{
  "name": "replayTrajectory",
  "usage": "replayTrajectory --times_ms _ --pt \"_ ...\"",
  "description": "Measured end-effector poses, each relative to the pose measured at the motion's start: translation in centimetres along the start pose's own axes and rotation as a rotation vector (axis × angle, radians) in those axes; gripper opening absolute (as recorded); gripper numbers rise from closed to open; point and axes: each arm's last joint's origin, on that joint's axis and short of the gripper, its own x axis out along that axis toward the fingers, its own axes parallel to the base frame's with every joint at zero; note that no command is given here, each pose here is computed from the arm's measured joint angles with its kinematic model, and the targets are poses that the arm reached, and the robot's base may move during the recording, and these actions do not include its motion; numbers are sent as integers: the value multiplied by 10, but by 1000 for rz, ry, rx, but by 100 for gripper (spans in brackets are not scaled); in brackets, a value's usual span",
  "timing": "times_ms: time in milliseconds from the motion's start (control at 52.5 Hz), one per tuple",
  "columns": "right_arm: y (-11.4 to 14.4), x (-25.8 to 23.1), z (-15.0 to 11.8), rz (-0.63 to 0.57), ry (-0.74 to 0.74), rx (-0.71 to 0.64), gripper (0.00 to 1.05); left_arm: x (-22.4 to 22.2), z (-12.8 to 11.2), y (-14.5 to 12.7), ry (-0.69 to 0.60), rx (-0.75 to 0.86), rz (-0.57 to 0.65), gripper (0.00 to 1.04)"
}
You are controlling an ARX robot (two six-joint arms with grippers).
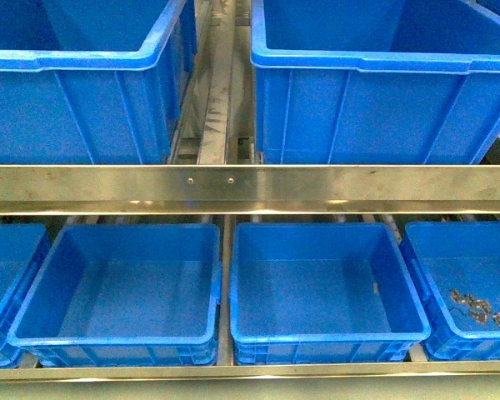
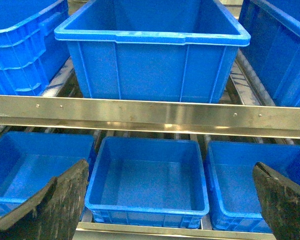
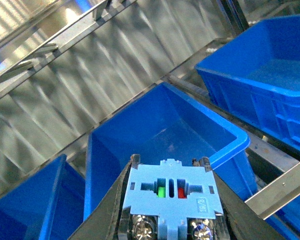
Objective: Pick red and yellow buttons and place in box
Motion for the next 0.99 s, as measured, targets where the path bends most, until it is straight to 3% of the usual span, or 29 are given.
replayTrajectory --times_ms 991 --pt "-6 -4 -19 -3 55 -53 26 0 0 0 0 1 0 97"
